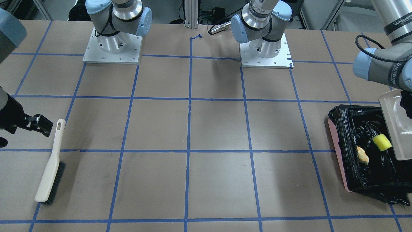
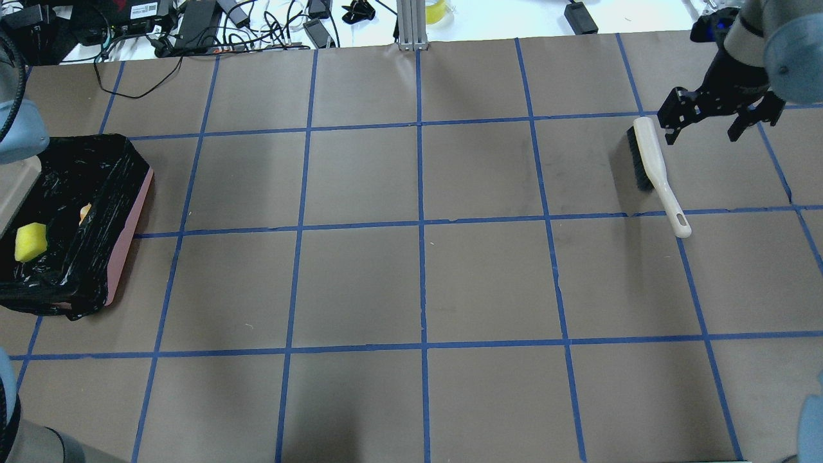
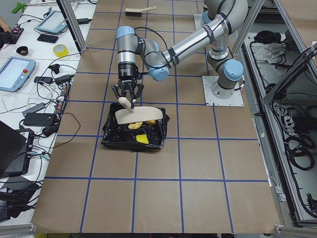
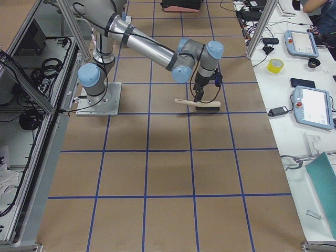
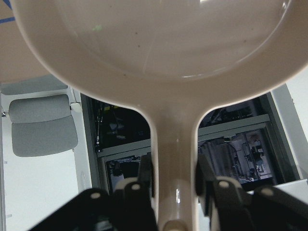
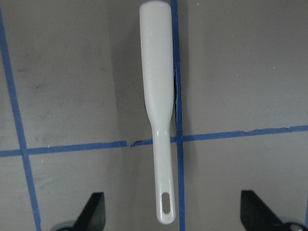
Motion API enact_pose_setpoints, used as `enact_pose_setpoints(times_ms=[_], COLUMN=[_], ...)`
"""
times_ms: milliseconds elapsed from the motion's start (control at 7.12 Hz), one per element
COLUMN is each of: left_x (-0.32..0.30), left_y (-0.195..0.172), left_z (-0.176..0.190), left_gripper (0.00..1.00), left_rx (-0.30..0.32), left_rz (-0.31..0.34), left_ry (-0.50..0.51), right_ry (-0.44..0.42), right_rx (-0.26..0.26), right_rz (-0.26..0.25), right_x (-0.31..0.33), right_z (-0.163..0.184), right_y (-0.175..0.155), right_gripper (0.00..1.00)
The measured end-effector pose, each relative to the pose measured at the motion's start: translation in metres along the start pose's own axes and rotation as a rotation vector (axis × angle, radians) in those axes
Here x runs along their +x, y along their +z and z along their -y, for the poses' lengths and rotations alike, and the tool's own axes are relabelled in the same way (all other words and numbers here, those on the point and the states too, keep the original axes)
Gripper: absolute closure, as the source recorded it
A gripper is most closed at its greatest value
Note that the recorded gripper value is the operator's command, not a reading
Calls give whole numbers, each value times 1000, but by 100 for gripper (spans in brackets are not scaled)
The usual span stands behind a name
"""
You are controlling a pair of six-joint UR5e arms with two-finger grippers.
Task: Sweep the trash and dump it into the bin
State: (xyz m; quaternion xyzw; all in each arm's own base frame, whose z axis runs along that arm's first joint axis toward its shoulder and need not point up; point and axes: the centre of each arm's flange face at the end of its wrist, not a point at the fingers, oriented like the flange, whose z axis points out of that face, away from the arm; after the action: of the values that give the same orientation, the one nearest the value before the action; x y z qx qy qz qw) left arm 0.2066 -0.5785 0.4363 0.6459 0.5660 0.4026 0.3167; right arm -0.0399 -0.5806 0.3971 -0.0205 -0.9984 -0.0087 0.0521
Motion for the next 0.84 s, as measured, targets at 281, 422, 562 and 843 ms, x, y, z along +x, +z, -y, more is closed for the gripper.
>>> enact_pose_setpoints(times_ms=[281,422,562,843], left_x=[-5,-9,-14,-26], left_y=[-10,-16,-23,-33], left_z=[-28,-42,-48,-45], left_gripper=[100,100,100,100], left_rx=[40,85,144,338], left_rz=[90,169,267,501], left_ry=[-14,-32,-51,-72], right_ry=[-32,-47,-59,-28], right_rx=[60,79,87,92], right_rz=[0,20,45,67], right_x=[-48,-71,-85,-99], right_z=[-37,-48,-54,-65], right_y=[-73,-91,-99,-107], right_gripper=[0,0,0,0])
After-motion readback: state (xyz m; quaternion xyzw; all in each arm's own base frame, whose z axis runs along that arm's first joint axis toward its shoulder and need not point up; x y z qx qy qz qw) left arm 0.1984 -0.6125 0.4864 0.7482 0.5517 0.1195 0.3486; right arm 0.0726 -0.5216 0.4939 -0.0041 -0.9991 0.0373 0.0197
